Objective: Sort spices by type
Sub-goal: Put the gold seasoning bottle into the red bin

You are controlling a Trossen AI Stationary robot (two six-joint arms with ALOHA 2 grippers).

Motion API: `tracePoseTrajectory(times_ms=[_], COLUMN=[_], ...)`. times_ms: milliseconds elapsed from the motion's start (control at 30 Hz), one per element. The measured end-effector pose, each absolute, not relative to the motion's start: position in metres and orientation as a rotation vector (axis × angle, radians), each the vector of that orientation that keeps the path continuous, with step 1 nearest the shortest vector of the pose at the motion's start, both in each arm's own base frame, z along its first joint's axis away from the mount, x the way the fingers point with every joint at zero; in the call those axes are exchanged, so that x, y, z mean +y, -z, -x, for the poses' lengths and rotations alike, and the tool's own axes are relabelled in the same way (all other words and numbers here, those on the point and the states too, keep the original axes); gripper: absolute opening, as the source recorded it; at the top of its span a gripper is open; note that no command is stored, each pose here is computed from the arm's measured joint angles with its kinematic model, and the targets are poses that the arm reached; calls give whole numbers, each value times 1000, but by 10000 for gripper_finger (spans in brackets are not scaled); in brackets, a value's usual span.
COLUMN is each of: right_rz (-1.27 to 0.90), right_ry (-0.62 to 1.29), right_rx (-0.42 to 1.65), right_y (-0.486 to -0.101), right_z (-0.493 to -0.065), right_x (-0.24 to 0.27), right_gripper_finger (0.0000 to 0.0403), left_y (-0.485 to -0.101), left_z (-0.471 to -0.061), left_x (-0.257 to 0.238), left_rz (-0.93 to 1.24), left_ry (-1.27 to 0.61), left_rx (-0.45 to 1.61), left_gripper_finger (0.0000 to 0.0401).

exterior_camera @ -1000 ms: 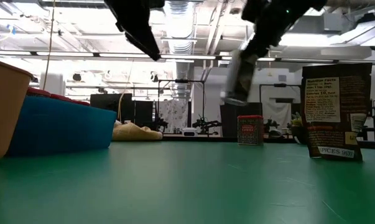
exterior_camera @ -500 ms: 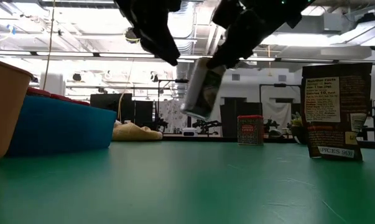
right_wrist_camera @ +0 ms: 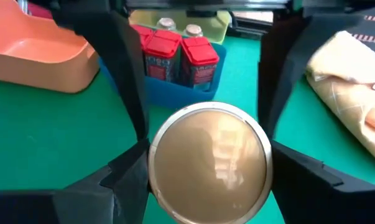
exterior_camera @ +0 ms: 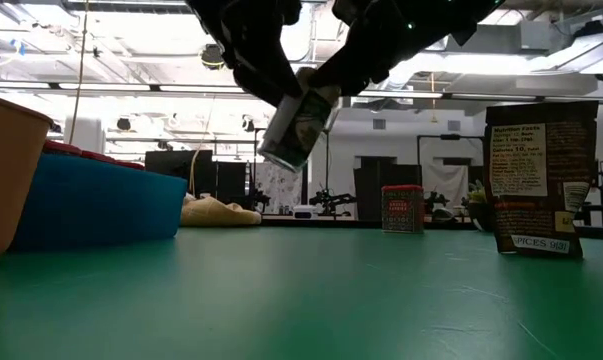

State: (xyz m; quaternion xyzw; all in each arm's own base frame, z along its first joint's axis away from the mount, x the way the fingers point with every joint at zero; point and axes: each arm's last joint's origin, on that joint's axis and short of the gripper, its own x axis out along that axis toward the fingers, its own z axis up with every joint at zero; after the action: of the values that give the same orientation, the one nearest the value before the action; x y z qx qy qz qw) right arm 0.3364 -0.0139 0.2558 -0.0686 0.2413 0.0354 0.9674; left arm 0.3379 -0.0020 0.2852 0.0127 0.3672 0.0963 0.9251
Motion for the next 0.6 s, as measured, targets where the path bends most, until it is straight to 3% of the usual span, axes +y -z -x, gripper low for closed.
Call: tracePoseTrajectory(times_ms=[333, 600], right_rz=[125, 139], right_ry=[-86, -93], right_rx=[463, 431], right_y=[-260, -270], right_z=[-338, -341], right_x=[-6, -3], right_gripper_finger=[295, 295], left_y=[-286, -285], left_z=[-341, -342], left_x=[-2, -2], left_rz=[-40, -47], left_ry=[-187, -154], left_rx=[750, 757], left_gripper_finger=[352, 295])
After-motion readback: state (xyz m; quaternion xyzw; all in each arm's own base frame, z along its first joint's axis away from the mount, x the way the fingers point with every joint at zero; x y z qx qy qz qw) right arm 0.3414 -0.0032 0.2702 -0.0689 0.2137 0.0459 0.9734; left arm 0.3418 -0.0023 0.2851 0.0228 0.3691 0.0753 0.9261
